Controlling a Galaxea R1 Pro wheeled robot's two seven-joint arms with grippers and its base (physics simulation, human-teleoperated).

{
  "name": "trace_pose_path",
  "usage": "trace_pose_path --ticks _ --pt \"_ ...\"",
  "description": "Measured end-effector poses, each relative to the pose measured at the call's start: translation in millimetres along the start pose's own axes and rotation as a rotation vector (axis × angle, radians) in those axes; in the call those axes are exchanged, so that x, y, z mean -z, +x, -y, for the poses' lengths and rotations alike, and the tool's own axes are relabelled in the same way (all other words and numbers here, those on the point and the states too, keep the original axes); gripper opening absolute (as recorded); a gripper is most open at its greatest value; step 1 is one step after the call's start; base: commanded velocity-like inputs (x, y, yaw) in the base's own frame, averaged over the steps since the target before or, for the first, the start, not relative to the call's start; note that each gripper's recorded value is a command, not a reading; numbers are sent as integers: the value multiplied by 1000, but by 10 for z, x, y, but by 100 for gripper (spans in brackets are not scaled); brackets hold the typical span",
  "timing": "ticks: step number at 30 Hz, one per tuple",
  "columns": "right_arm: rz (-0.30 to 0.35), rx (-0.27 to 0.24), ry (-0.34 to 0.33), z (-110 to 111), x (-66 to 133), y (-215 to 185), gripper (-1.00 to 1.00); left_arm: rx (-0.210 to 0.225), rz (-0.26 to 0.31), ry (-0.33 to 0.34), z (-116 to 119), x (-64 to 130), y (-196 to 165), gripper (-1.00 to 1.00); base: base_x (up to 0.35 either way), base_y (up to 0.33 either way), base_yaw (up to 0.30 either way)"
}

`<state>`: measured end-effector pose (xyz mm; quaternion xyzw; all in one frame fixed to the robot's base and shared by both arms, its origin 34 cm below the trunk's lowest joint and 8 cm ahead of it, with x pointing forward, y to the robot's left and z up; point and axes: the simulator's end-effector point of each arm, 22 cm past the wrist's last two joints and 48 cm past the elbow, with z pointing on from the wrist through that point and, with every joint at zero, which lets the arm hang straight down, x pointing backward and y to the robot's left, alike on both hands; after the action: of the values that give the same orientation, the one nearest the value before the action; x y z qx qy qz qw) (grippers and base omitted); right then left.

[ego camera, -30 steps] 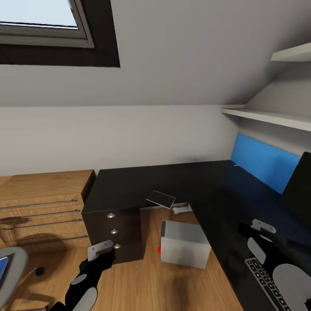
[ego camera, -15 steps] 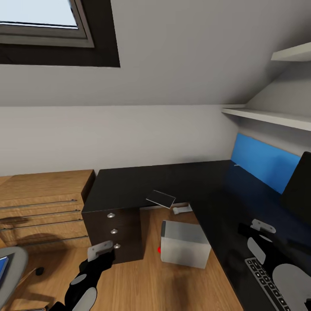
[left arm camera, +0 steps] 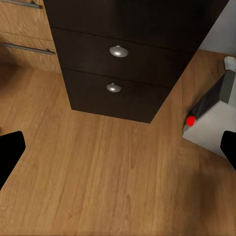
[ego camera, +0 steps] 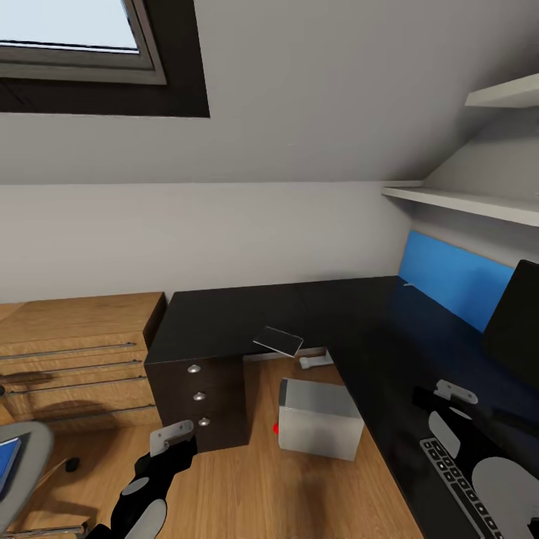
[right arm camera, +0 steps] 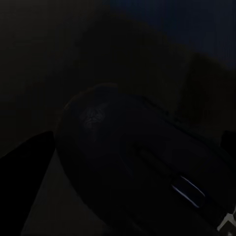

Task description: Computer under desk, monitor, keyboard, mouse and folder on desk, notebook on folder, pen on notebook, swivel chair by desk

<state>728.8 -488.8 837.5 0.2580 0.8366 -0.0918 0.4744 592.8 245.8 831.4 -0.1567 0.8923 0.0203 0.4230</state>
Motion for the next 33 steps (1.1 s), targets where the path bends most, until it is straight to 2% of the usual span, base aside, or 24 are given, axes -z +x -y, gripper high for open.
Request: trace_pose_path --ticks 2,3,27,30,33 --pt "0 0 0 0 0 0 -100 0 1 0 1 1 -2 100 0 0 0" --pt "0 0 0 0 0 0 100 0 1 0 1 1 -2 100 0 0 0" --pt "7 1 -2 -7 1 -44 100 1 -1 -3 -11 -3 0 100 0 0 0" --pt "23 0 -17 -94 14 -113 100 0 -4 -10 -29 -9 16 100 0 0 0" --pt "43 -8 -62 -373 65 -209 100 -10 -26 -31 -98 -57 131 100 0 0 0"
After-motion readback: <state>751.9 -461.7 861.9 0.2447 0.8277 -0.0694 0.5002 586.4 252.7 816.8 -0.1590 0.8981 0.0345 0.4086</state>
